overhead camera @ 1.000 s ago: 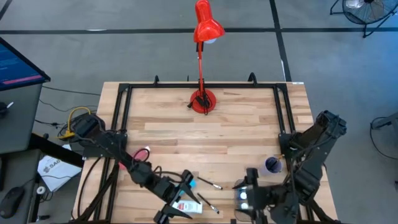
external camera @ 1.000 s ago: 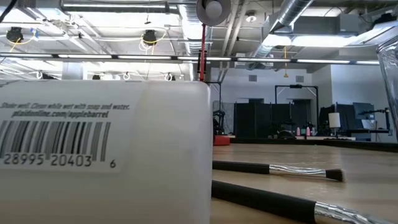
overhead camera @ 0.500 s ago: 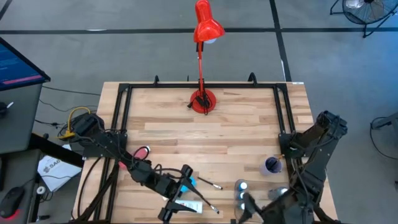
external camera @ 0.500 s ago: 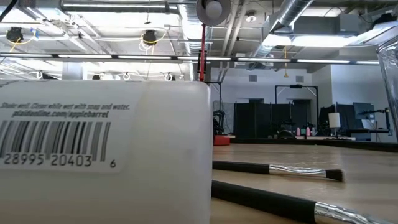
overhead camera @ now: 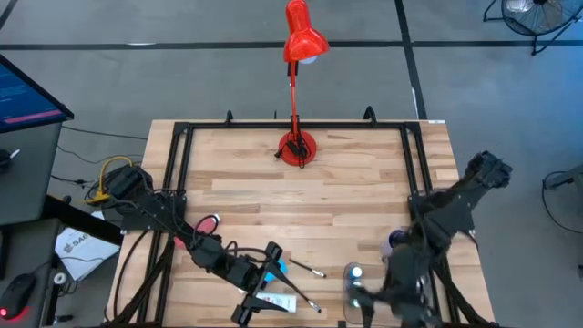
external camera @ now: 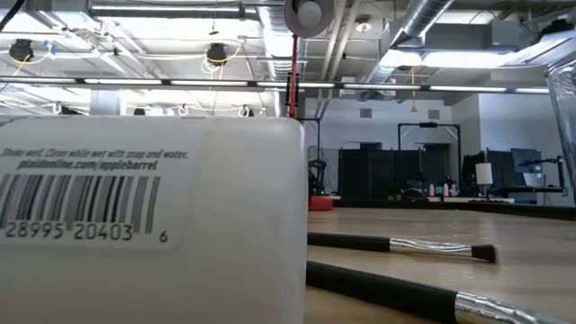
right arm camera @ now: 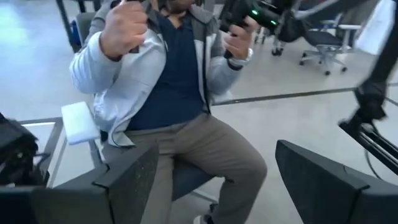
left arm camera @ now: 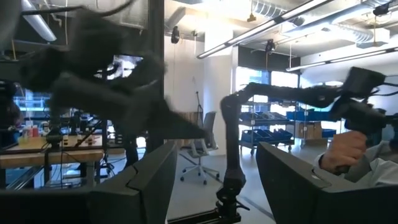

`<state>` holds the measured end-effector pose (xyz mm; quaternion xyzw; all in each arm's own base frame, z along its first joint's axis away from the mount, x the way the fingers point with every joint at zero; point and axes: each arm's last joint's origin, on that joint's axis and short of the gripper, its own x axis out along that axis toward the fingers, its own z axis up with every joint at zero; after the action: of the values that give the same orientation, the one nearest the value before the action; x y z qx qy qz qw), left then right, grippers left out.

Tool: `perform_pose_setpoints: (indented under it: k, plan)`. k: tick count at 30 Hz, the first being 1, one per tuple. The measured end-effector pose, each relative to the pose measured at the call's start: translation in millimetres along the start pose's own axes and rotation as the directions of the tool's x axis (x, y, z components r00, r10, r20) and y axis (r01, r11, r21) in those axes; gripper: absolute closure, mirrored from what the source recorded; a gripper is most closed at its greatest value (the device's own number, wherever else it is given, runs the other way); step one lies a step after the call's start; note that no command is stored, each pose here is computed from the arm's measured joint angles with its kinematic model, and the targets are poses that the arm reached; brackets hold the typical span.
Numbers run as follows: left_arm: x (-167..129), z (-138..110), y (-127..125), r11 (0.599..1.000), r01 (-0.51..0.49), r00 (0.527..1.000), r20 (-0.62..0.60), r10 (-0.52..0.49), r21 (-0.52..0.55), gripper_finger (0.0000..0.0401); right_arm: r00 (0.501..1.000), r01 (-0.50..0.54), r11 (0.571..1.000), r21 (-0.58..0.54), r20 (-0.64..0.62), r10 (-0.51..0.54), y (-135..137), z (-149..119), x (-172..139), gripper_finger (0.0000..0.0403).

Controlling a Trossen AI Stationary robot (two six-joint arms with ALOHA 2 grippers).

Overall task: Pick & Place Paint Supplies
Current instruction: Adjust the black paint bottle in the transparent bin

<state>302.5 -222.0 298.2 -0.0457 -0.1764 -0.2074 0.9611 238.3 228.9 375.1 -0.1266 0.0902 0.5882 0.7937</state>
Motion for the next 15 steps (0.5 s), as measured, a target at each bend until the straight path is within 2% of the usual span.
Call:
perform_pose_setpoints:
  k: [4, 10, 15]
  plan:
    - [0, 0, 0, 1.000, -0.002, 1.000, -0.005, 0.002, 0.001, 0.0192, 0.998, 0.043, 0.999, 0.031, 0.054, -0.045, 1, -34, -40, 0.0088]
    - [1, -2, 5, 1.000, -0.015, 1.000, -0.014, 0.015, 0.010, 0.0192, 0.968, 0.008, 0.999, -0.046, 0.250, 0.004, 30, -91, -85, 0.0088]
    - [3, -5, 17, 0.999, -0.051, 0.998, -0.042, 0.052, 0.019, 0.0192, 0.945, 0.091, 0.996, 0.017, 0.314, -0.092, 42, -139, -104, 0.0088]
